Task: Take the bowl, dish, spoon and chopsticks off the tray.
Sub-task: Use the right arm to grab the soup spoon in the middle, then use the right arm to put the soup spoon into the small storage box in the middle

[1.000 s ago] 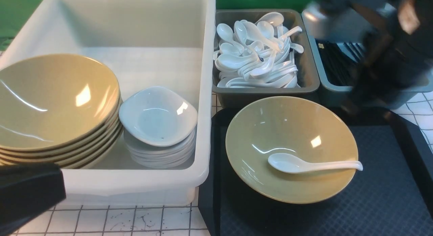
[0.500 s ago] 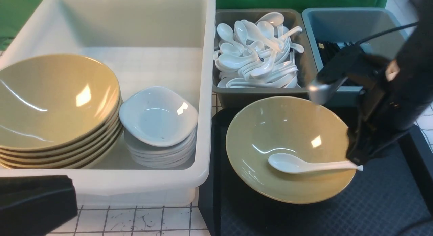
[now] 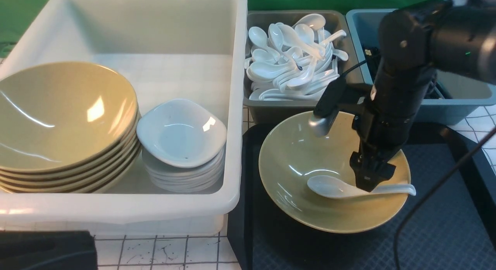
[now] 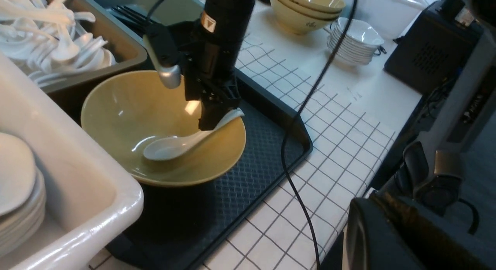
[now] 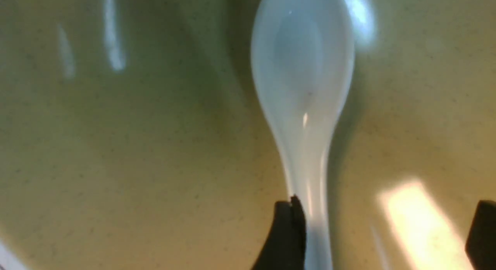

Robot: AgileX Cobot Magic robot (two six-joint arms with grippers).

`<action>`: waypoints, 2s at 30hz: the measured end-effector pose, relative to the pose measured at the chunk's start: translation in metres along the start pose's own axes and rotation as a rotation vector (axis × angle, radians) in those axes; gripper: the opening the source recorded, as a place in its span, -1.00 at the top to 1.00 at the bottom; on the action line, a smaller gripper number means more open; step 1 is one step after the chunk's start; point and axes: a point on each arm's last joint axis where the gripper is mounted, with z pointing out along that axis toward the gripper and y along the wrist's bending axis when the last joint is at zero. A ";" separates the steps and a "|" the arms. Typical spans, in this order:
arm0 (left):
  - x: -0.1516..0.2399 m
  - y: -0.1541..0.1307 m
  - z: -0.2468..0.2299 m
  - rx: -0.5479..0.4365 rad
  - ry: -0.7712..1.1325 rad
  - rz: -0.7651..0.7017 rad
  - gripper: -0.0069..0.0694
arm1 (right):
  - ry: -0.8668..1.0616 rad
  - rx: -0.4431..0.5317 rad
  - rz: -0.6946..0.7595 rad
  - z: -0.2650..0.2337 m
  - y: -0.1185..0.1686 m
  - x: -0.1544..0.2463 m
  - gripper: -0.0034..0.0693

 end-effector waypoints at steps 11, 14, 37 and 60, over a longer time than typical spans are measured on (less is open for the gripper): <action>0.001 -0.001 0.000 0.006 0.014 0.000 0.82 | 0.088 -0.033 -0.024 0.022 -0.004 -0.002 -0.59; 0.001 -0.001 0.000 0.006 0.014 0.004 0.82 | 0.094 -0.029 -0.026 0.022 -0.004 -0.002 -0.38; -0.020 0.018 -0.004 -0.198 -0.216 0.029 0.82 | -0.487 0.236 0.406 -0.123 -0.032 -0.019 0.53; -0.020 0.020 -0.004 -0.216 -0.228 -0.020 0.82 | -0.895 0.300 0.644 -0.025 -0.134 -0.114 -0.21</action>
